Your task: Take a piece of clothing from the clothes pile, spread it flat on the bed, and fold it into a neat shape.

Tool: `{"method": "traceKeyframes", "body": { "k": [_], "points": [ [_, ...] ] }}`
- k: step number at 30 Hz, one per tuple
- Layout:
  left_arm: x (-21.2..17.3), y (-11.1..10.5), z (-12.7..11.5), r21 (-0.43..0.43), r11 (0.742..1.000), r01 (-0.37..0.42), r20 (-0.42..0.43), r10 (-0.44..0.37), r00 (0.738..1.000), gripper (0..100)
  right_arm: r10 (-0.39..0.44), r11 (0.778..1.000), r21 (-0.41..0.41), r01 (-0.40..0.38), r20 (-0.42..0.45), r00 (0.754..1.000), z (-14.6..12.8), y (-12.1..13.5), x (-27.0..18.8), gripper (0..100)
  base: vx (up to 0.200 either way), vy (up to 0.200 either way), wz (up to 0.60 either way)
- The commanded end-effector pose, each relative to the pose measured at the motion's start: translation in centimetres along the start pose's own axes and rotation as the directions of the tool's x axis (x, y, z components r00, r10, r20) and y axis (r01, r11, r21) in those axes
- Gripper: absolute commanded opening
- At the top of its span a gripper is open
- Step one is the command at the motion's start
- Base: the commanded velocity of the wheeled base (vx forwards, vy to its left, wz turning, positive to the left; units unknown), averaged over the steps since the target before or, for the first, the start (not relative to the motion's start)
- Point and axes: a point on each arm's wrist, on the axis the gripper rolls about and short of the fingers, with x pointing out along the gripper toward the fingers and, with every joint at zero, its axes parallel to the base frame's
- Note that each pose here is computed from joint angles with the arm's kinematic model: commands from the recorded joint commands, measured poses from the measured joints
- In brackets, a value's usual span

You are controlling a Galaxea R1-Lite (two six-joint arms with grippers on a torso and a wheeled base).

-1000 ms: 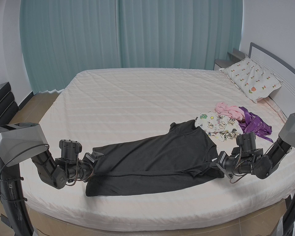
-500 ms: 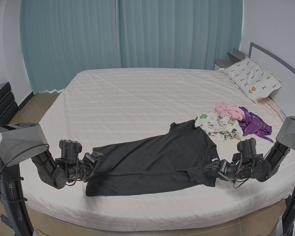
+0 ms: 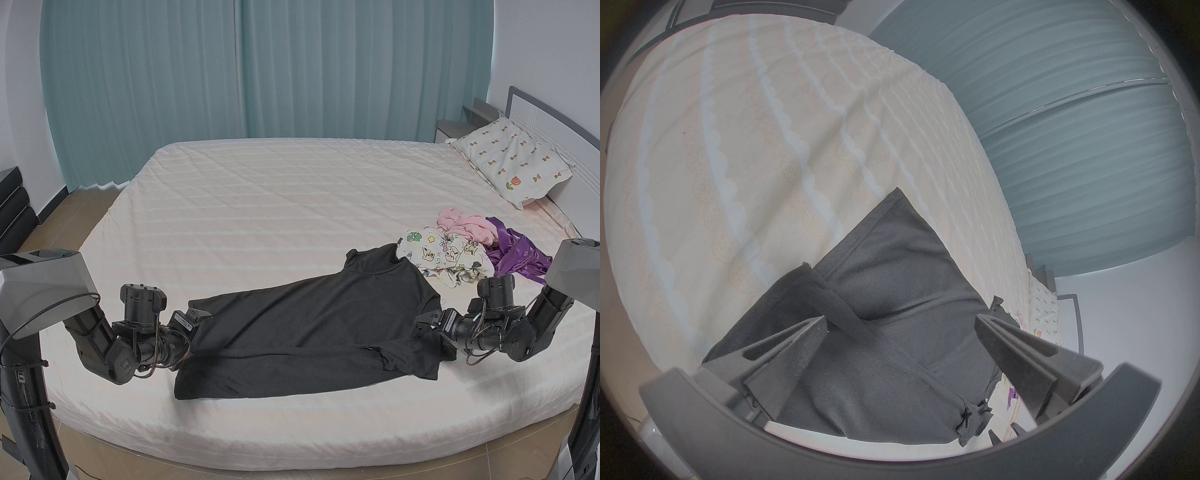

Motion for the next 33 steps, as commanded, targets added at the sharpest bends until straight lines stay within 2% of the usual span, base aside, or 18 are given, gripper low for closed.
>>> {"method": "traceKeyframes", "body": {
  "k": [1, 9, 20, 21, 33],
  "points": [
    [0.0, 0.0, 0.0, 0.0, 1.0, 0.0, 0.0, 0.0, 1.0, 100, -0.016, 1.0, -0.001, 0.016, -0.016, 1.0, -0.1, -0.7, 2.6, 100, 0.0, 0.0, 0.0],
    [0.0, 0.0, 0.0, 0.0, 1.0, 0.0, 0.0, 0.0, 1.0, 100, -0.037, 0.998, -0.044, 0.036, -0.016, 0.999, -0.1, -1.5, 3.7, 100, 0.0, 0.0, 0.0],
    [0.0, 0.0, 0.0, 0.001, 1.0, 0.0, 0.0, 0.0, 1.0, 100, -0.031, 0.998, -0.048, 0.031, -0.003, 1.0, 0.4, -1.8, 5.6, 100, 0.0, 0.0, 0.0],
    [0.0, 0.0, 0.0, 0.0, 1.0, 0.0, 0.0, 0.0, 1.0, 100, -0.032, 0.998, -0.045, 0.032, 0.001, 0.999, 0.5, -2.0, 5.9, 0, 0.0, 0.0, 0.0],
    [0.0, 0.0, 0.0, 0.001, 1.0, 0.0, 0.0, 0.0, 1.0, 100, -0.028, 1.0, -0.005, 0.028, 0.052, 0.998, 2.3, -3.2, 6.3, 0, 0.0, 0.0, 0.0]
  ]
}}
